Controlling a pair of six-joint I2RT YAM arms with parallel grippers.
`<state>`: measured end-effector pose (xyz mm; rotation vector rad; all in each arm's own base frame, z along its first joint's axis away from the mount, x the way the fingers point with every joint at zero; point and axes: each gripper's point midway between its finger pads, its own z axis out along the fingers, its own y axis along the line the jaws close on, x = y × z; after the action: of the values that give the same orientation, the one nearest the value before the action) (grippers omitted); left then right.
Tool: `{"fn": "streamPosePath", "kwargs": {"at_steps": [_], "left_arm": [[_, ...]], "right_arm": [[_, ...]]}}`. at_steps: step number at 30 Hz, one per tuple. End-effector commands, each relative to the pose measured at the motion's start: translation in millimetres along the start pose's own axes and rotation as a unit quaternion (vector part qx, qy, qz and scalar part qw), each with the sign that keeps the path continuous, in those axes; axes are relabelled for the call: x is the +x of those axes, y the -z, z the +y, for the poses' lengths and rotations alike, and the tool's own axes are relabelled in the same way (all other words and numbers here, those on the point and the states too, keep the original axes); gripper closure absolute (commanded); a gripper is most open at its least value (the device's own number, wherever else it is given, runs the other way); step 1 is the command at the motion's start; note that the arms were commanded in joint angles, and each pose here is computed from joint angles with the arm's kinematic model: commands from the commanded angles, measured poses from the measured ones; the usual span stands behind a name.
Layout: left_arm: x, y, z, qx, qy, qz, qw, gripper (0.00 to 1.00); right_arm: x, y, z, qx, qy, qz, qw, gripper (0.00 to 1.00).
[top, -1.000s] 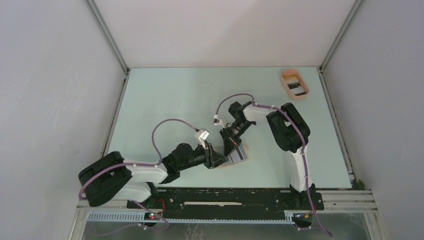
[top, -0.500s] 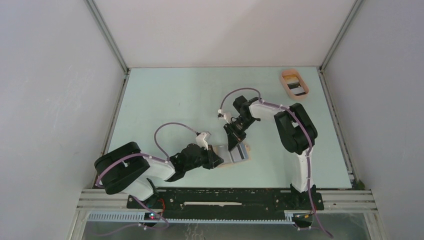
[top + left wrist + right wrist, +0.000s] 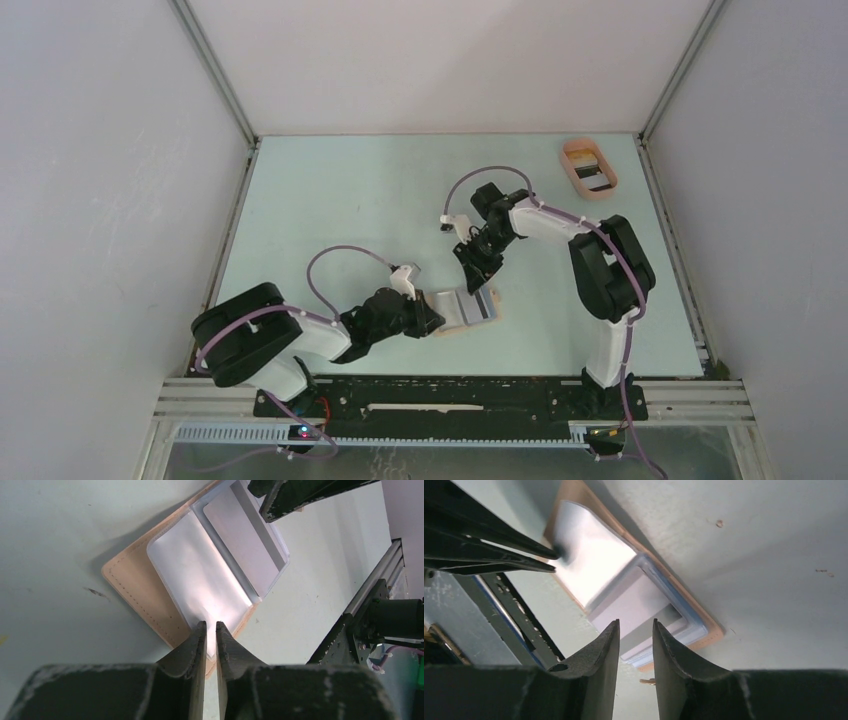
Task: Put the credit cards into the card holder
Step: Open the card holder at the center of the board.
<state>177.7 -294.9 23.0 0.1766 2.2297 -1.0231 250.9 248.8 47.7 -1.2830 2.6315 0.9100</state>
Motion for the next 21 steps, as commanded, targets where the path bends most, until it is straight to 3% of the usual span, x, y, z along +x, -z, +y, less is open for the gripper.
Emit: {"fn": "streamPosePath", "kwargs": {"at_steps": [1, 21], "left_arm": [[-12, -5, -10, 0.019, -0.014, -0.025, 0.999, 0.83], [-10, -5, -9, 0.035, -0.008, -0.023, 0.999, 0.82]], "right_arm": [[14, -1, -18, 0.037, -0.003, 0.03, 0.999, 0.6], [21, 3, -25, 0.029, -0.026, 0.036, 0.999, 0.56]]}}
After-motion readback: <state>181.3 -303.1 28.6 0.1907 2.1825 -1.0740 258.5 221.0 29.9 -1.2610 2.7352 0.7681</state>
